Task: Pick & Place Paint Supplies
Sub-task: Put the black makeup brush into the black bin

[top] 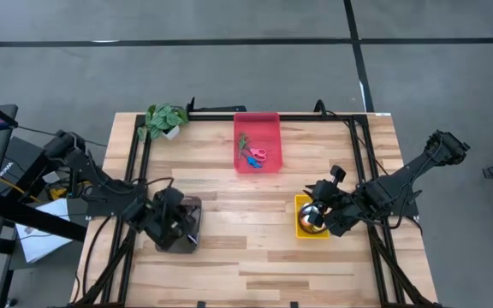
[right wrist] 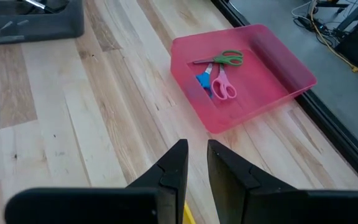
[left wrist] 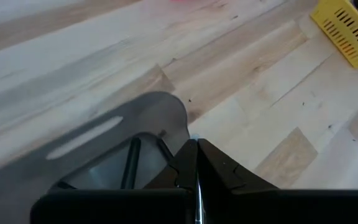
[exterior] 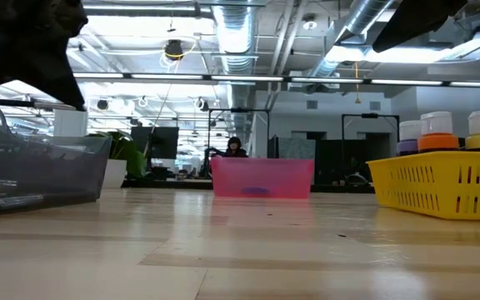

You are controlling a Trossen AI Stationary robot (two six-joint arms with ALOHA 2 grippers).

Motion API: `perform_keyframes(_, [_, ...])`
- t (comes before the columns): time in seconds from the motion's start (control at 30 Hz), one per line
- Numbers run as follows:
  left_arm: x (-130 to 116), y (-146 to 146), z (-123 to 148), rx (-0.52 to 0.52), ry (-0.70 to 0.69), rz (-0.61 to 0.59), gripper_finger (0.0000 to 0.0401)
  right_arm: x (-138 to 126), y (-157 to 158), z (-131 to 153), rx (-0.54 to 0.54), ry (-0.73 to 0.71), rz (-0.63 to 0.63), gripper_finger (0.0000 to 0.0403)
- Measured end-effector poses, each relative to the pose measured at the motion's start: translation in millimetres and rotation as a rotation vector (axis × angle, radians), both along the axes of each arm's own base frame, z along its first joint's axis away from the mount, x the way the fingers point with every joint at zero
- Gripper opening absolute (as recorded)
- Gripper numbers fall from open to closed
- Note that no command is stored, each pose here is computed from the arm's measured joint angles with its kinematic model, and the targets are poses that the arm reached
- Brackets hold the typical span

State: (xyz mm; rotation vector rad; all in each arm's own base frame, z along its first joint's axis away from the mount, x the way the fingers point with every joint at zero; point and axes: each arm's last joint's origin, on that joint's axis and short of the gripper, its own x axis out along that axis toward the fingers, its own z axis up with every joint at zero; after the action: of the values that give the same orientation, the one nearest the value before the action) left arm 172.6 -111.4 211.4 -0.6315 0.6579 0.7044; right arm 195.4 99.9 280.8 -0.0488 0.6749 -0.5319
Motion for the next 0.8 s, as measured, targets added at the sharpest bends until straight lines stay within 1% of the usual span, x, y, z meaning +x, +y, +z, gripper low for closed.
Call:
perform_keyframes(0.13, [-1,-8,-6,0.008,-0.008,0.010,0.0000,0,0,0,0.000,0.000,0.000,0.0056])
perform_keyframes(0.43, [6,-12,-24,0.054,0.054,0.039,0.0000,0,0,0,0.008,-0.005,-0.006,0.0056])
perform_keyframes(0.8, [11,-17,-37,0.058,0.075,0.073,0.0000,0,0,0,0.006,-0.003,-0.006,0.0056])
